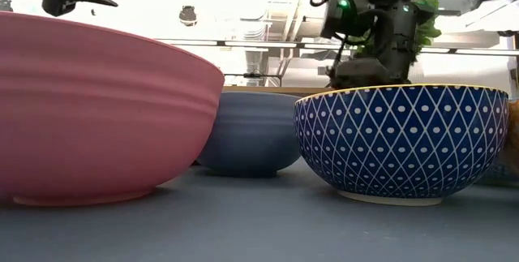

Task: Place and stack bowls onto a shelf
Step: Put the blue-patterned bowl on the shelf, then stack the orange-patterned bowl on top of the blue-patterned bowl on the shelf

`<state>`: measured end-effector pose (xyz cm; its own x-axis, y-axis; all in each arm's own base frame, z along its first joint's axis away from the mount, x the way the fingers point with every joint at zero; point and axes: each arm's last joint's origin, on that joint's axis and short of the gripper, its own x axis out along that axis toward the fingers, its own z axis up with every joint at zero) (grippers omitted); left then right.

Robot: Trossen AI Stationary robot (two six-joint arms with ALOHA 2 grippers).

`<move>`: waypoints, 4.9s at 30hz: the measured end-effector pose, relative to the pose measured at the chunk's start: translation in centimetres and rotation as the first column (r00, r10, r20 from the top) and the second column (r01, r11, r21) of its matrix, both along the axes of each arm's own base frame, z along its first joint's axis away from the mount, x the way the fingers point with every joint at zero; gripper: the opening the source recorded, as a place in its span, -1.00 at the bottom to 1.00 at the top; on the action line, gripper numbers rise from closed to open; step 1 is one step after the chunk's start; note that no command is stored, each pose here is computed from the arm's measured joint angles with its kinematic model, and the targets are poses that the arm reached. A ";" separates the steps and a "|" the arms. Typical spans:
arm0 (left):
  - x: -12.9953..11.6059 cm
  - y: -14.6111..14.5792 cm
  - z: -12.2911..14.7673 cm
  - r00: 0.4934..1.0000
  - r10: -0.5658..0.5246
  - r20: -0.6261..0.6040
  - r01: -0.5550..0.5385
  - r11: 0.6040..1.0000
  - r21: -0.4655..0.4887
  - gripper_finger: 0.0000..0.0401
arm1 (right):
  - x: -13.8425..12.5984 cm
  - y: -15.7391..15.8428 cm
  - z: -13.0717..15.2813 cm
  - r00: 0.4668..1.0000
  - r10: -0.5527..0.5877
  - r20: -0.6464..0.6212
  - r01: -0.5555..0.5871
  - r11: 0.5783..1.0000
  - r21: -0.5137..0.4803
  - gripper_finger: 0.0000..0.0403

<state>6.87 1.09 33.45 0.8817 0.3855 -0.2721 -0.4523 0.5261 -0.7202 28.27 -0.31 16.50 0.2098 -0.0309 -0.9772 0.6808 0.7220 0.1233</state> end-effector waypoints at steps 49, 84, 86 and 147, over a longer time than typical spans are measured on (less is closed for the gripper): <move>-0.3 0.1 -0.8 0.997 0.057 -0.048 -0.061 0.994 -0.090 0.41 | 3.5 -26.1 16.1 0.969 -0.242 0.055 0.237 0.968 0.080 -0.81; -0.3 0.1 -0.8 0.997 0.043 -0.062 -0.046 0.997 -0.057 0.41 | 1.9 -23.9 21.9 0.949 -0.240 0.205 0.240 0.970 0.022 -0.27; -0.3 0.0 -0.8 0.998 0.029 -0.062 -0.033 0.998 -0.061 0.41 | 1.3 -21.4 23.4 0.962 -0.192 0.196 0.188 0.981 0.038 -0.27; -0.6 0.0 -1.5 0.992 0.026 -0.122 -0.041 0.992 -0.121 0.41 | -11.0 9.4 -0.1 0.887 -0.457 -0.062 0.459 0.863 0.212 -0.82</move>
